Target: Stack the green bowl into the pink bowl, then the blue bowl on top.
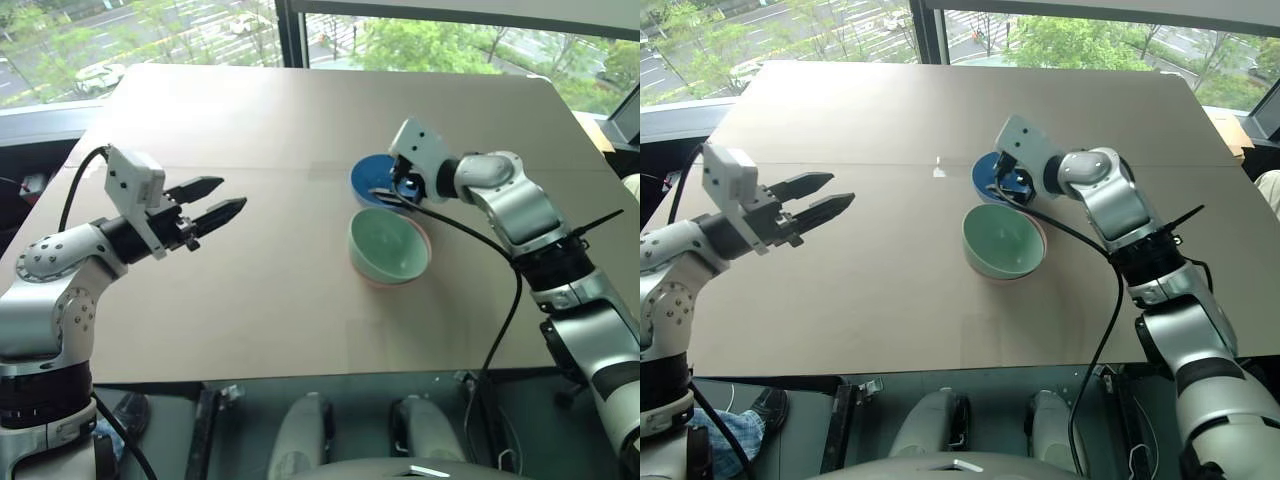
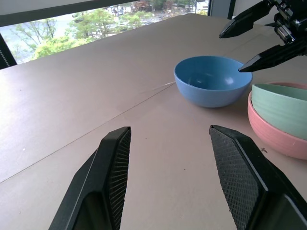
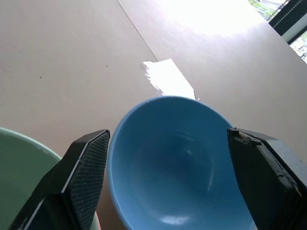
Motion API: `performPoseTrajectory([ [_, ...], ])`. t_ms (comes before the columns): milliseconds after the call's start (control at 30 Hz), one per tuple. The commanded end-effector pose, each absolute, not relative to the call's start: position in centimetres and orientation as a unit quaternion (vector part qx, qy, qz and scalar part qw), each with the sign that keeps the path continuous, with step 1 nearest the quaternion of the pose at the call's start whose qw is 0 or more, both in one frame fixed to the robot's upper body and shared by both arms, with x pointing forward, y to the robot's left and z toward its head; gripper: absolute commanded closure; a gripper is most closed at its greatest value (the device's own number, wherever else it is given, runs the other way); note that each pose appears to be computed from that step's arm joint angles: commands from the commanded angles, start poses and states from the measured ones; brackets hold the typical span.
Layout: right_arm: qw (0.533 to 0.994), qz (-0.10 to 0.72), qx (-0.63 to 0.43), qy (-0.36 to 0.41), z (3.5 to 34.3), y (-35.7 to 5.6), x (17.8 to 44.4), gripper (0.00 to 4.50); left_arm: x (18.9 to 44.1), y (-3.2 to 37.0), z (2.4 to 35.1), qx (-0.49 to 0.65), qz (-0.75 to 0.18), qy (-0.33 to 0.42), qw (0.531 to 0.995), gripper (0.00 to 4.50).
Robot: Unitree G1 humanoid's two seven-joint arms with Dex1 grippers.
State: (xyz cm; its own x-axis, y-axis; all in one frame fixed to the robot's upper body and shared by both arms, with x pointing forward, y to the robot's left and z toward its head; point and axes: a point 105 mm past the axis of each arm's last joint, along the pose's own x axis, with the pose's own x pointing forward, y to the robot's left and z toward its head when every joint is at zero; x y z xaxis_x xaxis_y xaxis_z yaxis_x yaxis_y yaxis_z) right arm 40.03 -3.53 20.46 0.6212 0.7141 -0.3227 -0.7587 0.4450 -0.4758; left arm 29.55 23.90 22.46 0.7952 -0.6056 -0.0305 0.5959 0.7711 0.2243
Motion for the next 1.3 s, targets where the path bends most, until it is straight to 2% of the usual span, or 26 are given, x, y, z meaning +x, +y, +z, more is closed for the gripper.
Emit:
performPoseTrajectory([
  [33,0.851,0.433,-0.296,0.011,22.0,-2.2,40.3,0.38,28.4,24.2,24.2,0.109,-0.311,-0.044,0.943,1.75],
  [200,0.861,0.422,-0.283,0.033,20.2,-1.2,41.5,0.38,27.7,25.2,23.8,0.104,-0.304,-0.026,0.947,1.75],
  [467,0.860,0.397,-0.311,0.081,16.3,-1.1,43.4,0.38,26.6,24.9,23.4,0.095,-0.355,0.006,0.930,1.75],
  [600,0.857,0.395,-0.322,0.082,15.9,-1.0,43.7,0.38,26.2,24.6,23.5,0.092,-0.381,0.014,0.920,1.75],
  [700,0.857,0.393,-0.323,0.079,16.0,-0.9,43.8,1.14,26.1,24.5,23.6,0.094,-0.387,0.014,0.917,1.61],
  [733,0.857,0.393,-0.322,0.078,16.0,-0.8,43.8,1.60,26.2,24.5,23.6,0.093,-0.387,0.014,0.917,1.61],
  [767,0.857,0.394,-0.322,0.078,16.0,-0.8,43.8,1.60,26.2,24.4,23.6,0.095,-0.389,0.014,0.916,1.61],
  [800,0.858,0.394,-0.321,0.078,15.9,-0.8,43.8,2.23,26.3,24.4,23.6,0.096,-0.391,0.015,0.915,1.61],
  [833,0.857,0.395,-0.320,0.077,15.9,-0.7,43.8,2.46,26.3,24.4,23.5,0.097,-0.393,0.016,0.914,1.61],
  [867,0.857,0.395,-0.320,0.077,15.9,-0.7,43.7,2.98,26.4,24.3,23.6,0.099,-0.394,0.016,0.913,1.61],
  [900,0.858,0.396,-0.320,0.076,15.9,-0.7,43.7,3.12,26.4,24.3,23.6,0.100,-0.395,0.015,0.913,1.61],
  [1000,0.859,0.395,-0.319,0.073,16.0,-0.8,43.7,4.32,26.6,24.4,23.8,0.098,-0.395,0.012,0.913,1.61],
  [1300,0.863,0.388,-0.323,0.026,18.8,-1.8,43.5,4.42,27.1,23.9,24.4,0.094,-0.404,-0.013,0.910,1.61],
])
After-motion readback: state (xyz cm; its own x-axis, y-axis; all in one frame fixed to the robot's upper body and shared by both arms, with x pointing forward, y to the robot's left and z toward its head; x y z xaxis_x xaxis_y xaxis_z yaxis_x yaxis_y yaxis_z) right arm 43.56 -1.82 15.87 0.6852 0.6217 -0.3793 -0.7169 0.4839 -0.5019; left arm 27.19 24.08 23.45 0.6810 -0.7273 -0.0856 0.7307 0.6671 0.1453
